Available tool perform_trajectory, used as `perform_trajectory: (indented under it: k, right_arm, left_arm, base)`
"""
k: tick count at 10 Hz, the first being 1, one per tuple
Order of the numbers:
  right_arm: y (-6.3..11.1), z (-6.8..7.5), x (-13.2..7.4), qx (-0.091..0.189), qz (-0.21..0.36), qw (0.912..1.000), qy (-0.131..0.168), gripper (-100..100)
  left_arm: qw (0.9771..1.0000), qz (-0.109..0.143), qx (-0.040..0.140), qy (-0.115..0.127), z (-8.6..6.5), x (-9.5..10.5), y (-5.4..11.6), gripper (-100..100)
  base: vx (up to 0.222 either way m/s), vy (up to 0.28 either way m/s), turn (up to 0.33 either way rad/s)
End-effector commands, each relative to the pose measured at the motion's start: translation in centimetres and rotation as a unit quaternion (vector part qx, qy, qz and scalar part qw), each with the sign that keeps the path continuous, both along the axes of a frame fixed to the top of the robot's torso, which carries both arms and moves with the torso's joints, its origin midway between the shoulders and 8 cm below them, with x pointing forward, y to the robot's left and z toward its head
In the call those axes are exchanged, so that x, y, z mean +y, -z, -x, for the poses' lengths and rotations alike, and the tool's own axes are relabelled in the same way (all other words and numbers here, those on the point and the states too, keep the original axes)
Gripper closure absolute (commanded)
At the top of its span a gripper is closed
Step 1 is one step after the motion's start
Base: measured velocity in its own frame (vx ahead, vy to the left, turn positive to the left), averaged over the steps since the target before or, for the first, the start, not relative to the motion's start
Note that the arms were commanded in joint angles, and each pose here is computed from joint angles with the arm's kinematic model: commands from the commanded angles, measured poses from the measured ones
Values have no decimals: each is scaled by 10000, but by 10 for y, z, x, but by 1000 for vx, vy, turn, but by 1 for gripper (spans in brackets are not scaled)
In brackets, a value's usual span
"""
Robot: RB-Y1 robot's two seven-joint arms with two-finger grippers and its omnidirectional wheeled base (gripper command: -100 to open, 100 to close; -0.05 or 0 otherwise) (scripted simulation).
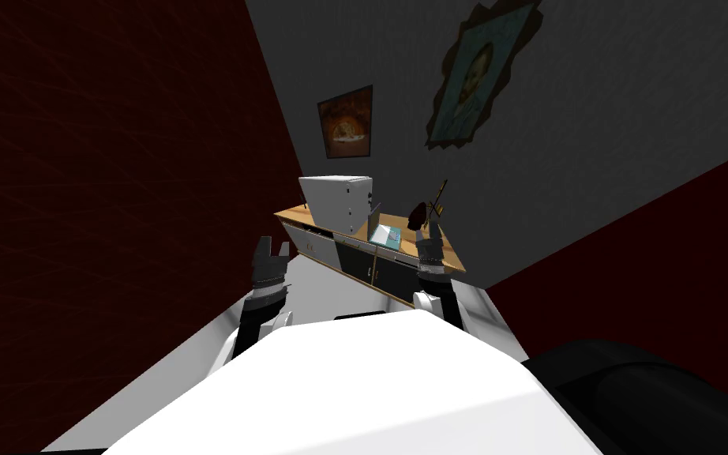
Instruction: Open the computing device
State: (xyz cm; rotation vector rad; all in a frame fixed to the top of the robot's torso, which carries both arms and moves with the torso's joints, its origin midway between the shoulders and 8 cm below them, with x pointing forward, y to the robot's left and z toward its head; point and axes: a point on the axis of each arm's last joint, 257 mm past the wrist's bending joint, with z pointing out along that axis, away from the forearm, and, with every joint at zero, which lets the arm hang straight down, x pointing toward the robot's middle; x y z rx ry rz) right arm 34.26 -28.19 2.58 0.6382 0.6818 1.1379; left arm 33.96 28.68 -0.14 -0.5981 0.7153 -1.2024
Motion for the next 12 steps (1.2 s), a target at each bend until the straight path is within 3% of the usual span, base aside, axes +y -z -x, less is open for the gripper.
perform_trajectory:
  k: [1, 9, 10, 12]
  right_arm:
    - [0, 0, 0, 0, 0, 10000, 0, 0]
    - [0, 0, 0, -2, 1, 10000, 0, 0]
    - [3, -2, 4, 102, 280, 9995, -47, -100]
    - [11, -5, 6, 282, 692, 9972, -32, -100]
  left_arm:
    - [10000, 0, 0, 0, 0, 0, 0, 0]
    - [10000, -1, -2, 0, 0, 0, 0, 0]
    - [10000, -1, -2, 0, 0, 0, 0, 0]
    - [10000, 1, 2, 0, 0, 0, 0, 0]
  base:
    - [0, 0, 0]
    - [0, 0, 0]
    - [22, 26, -14]
    - [50, 58, -25]
